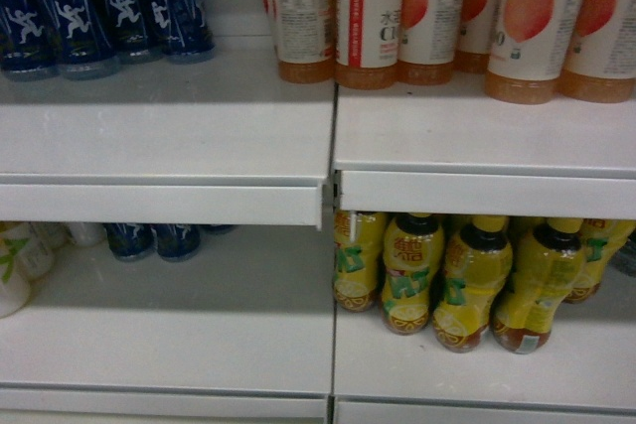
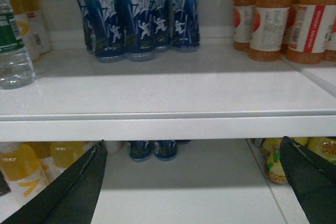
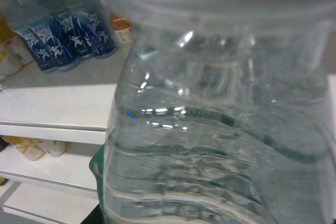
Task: Move water from second to third shelf
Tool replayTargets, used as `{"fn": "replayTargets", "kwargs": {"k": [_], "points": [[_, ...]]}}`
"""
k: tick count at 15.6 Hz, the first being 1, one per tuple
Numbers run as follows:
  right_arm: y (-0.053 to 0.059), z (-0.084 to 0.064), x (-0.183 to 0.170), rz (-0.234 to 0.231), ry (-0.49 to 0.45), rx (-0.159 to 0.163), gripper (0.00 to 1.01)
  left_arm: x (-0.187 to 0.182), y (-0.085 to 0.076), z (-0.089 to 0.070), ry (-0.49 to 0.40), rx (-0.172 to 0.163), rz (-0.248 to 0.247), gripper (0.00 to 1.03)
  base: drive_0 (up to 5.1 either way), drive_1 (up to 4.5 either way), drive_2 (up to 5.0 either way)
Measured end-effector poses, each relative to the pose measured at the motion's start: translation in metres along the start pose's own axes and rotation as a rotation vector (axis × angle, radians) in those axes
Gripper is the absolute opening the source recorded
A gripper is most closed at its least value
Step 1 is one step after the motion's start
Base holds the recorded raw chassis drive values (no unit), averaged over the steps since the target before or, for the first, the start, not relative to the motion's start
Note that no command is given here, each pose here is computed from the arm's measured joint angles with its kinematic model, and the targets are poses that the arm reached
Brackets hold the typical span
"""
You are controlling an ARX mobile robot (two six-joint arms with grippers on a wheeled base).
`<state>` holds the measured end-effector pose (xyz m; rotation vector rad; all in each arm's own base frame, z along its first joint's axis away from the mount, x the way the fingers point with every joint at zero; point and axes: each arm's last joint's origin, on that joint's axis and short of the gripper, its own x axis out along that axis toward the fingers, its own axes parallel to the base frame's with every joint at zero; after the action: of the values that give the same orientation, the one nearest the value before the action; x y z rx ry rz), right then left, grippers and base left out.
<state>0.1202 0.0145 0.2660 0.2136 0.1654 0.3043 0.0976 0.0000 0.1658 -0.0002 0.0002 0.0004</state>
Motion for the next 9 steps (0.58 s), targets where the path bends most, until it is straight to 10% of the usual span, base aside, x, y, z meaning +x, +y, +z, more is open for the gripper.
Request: {"fn": "replayTargets", "kwargs": {"k": [9], "points": [[-0.0001, -0.0001, 0.0002, -0.001, 0.001, 0.0, 0.43, 0.0, 0.0, -0.0004, 0.003, 0.0, 0.0, 0.98, -4.9, 2.39, 2.4]]}}
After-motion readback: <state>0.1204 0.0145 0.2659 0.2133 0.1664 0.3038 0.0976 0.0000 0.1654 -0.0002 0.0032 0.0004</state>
